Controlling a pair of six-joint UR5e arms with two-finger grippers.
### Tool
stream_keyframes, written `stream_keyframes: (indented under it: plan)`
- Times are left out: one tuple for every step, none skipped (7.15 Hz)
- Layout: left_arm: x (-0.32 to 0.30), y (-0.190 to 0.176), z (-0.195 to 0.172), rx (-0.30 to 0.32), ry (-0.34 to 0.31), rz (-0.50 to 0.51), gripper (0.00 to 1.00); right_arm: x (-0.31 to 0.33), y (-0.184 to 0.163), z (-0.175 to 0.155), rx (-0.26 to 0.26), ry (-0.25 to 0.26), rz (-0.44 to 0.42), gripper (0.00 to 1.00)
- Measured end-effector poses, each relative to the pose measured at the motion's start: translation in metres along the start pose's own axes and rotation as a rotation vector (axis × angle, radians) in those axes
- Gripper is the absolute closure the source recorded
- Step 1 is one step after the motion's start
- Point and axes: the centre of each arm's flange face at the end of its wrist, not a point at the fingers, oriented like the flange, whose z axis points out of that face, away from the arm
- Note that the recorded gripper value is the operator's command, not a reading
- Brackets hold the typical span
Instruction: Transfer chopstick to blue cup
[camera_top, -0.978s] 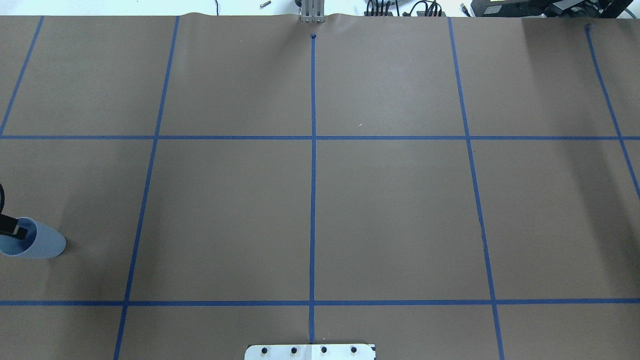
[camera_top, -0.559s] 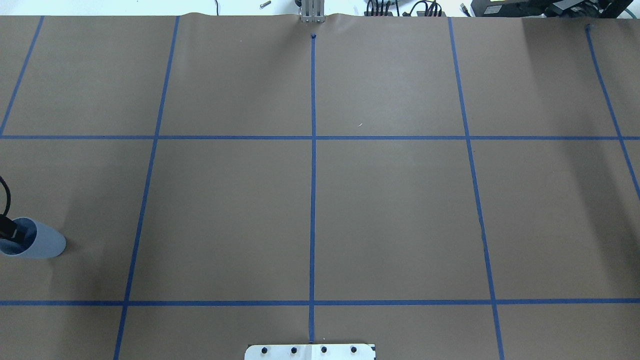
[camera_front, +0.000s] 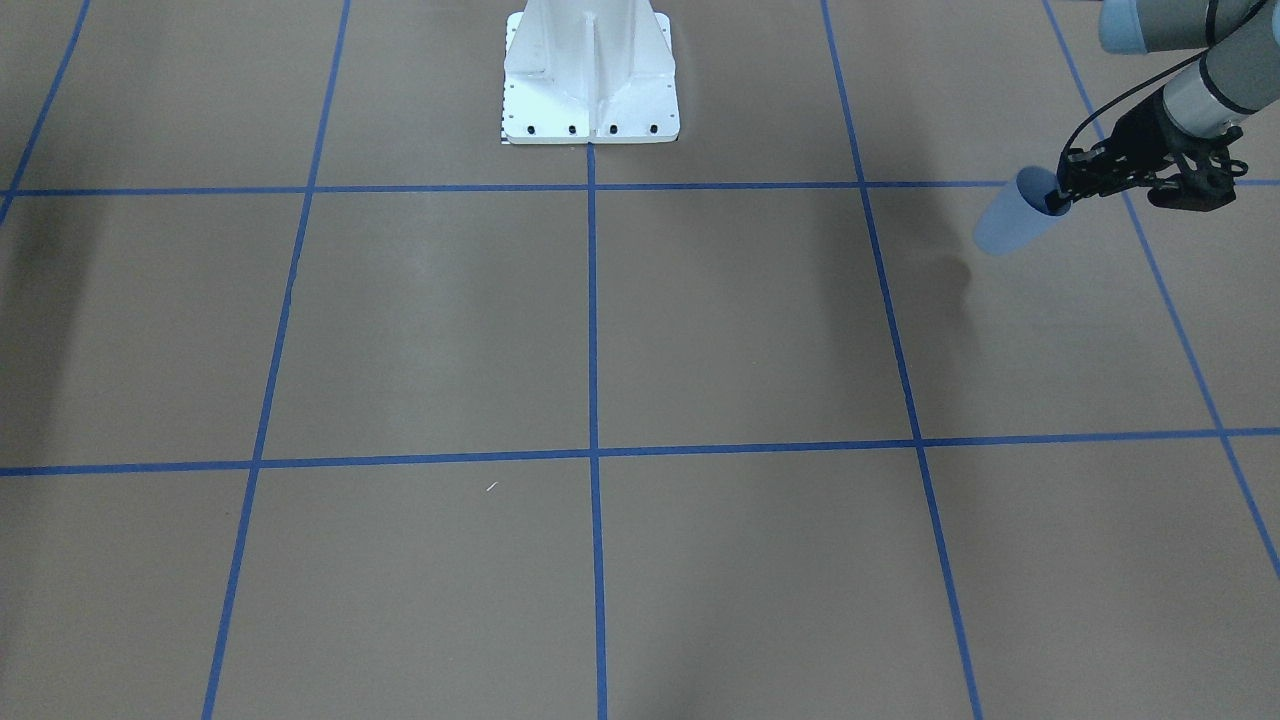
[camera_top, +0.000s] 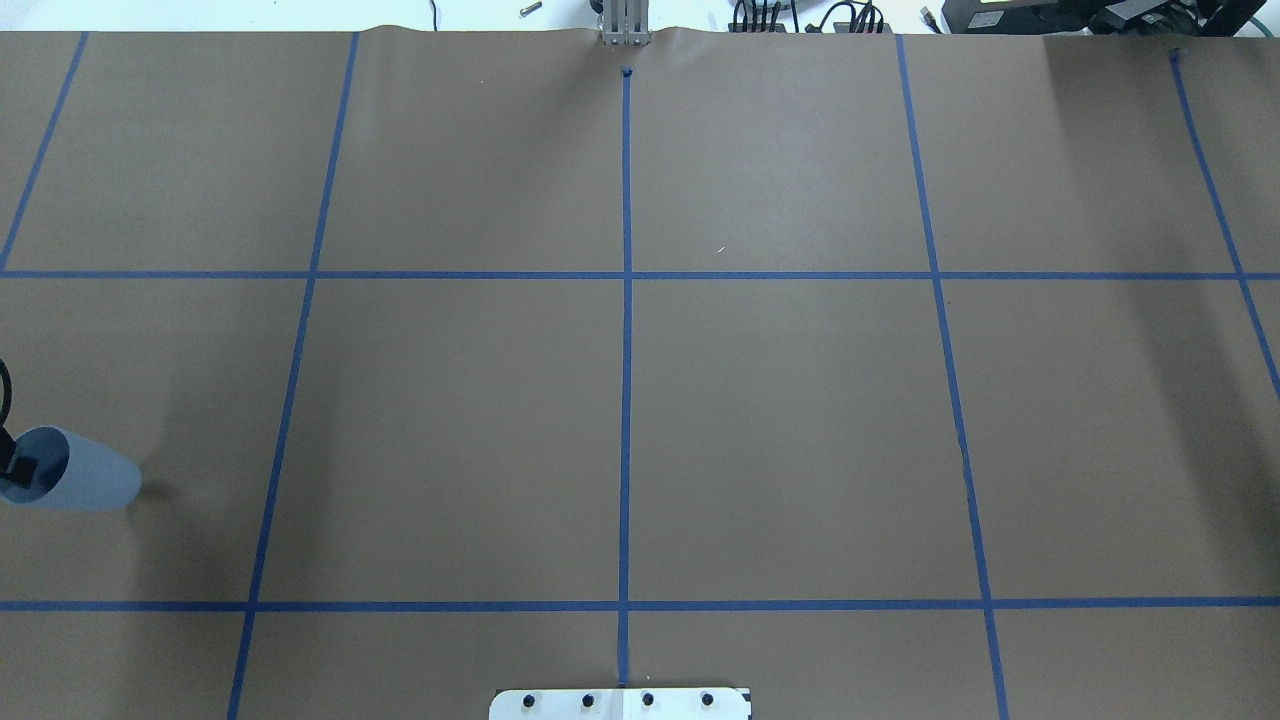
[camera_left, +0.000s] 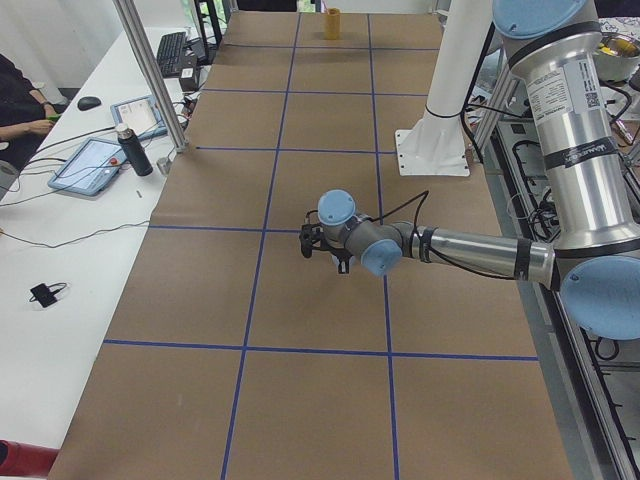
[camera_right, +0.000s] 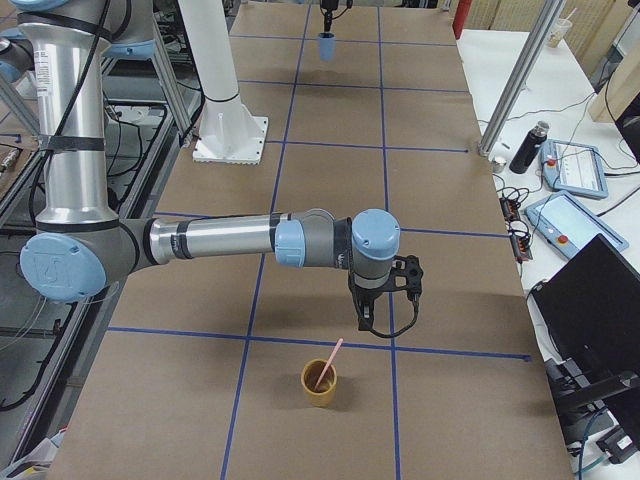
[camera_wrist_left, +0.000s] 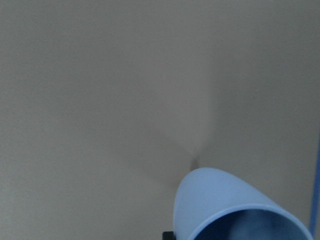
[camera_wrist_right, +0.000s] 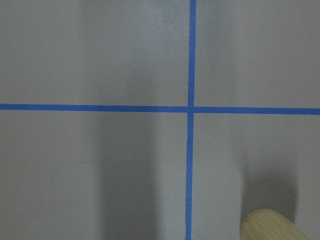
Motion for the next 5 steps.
stream_keyframes:
  plan:
    - [0.047,-0.024,-0.015,0.012,0.030,-0.047,1.00,0.000,0.000,0.000,0.001,-0.001,-0.001,0.00]
    - [0.108,-0.054,-0.028,0.019,0.050,-0.091,1.00,-0.001,0.000,-0.001,0.002,-0.001,-0.002,0.00]
    - [0.183,-0.083,-0.043,0.014,0.054,-0.129,1.00,-0.002,-0.001,-0.002,0.003,-0.001,-0.004,0.00]
    - [0.253,-0.102,-0.052,0.009,0.033,-0.157,1.00,-0.002,-0.001,-0.002,0.004,-0.001,-0.005,0.00]
    - [0.314,-0.112,-0.045,0.015,-0.003,-0.184,1.00,-0.003,-0.001,-0.002,0.005,-0.001,-0.005,0.00]
